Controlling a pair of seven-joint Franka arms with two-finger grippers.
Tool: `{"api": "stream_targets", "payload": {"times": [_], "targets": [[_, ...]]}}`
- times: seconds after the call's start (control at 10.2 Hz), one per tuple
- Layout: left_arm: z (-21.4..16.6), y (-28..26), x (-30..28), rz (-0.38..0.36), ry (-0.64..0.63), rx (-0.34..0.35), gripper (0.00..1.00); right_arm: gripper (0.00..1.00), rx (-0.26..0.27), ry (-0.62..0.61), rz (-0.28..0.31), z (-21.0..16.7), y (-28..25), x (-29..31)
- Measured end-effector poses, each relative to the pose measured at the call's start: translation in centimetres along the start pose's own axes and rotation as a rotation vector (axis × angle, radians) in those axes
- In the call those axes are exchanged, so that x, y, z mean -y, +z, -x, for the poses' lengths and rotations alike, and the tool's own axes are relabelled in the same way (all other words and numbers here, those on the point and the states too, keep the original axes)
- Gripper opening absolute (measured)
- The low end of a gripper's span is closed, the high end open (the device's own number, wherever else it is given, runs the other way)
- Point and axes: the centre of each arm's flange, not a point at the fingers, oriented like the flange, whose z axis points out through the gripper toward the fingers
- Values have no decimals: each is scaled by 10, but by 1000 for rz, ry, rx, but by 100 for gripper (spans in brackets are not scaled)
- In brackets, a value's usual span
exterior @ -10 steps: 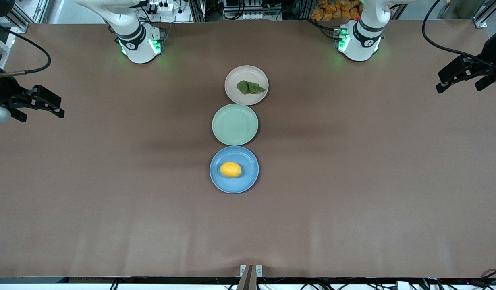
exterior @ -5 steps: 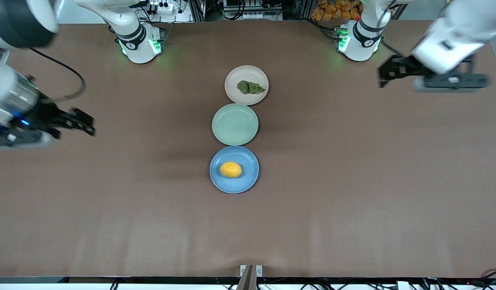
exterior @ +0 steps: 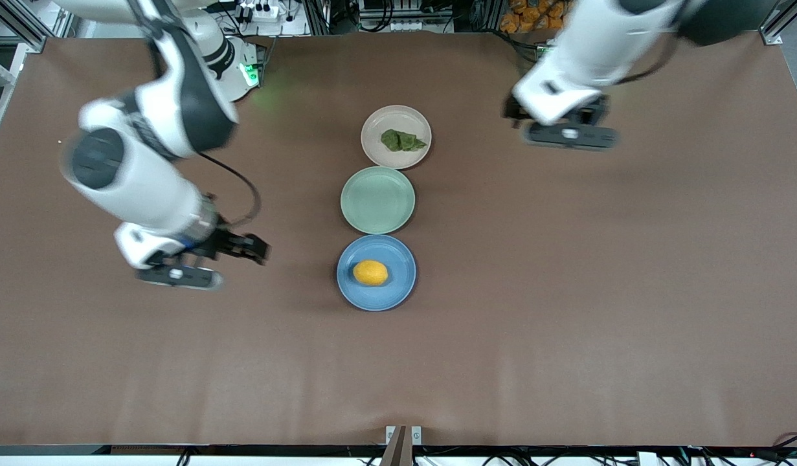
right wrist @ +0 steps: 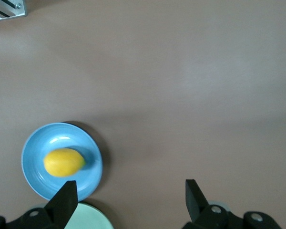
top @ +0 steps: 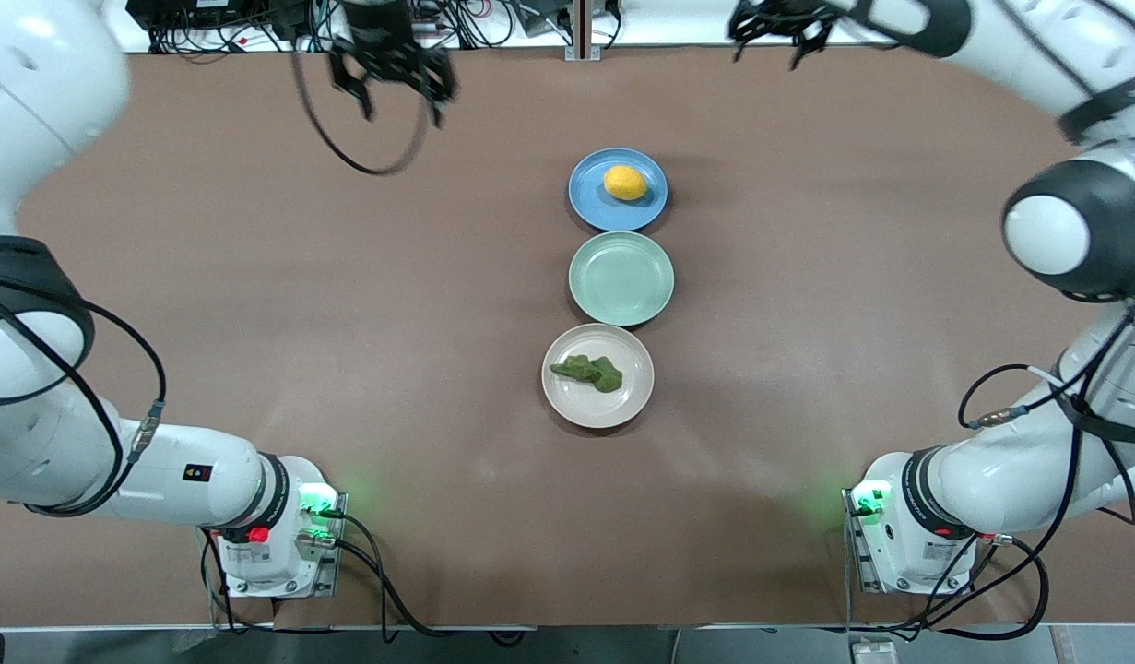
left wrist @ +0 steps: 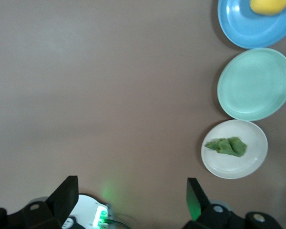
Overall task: Pick lemon and lettuce from blue and beige plates
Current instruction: 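Reach the right gripper to the lemon while the left gripper reaches the lettuce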
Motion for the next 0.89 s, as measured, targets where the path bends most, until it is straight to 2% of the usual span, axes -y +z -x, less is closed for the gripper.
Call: {"api": "stream_targets", "payload": {"times": [0.39, 0.69, 0.89], "targets": [[34, 95, -117, 34, -22, -1, 100, 100, 17, 243, 6, 10, 69, 72], [75, 186, -161, 62, -63, -5, 100, 100, 7, 419, -9, 7, 109, 88], [99, 224, -182, 85, -101, 10, 100, 100, 8, 532, -16, 12, 141, 102]]}}
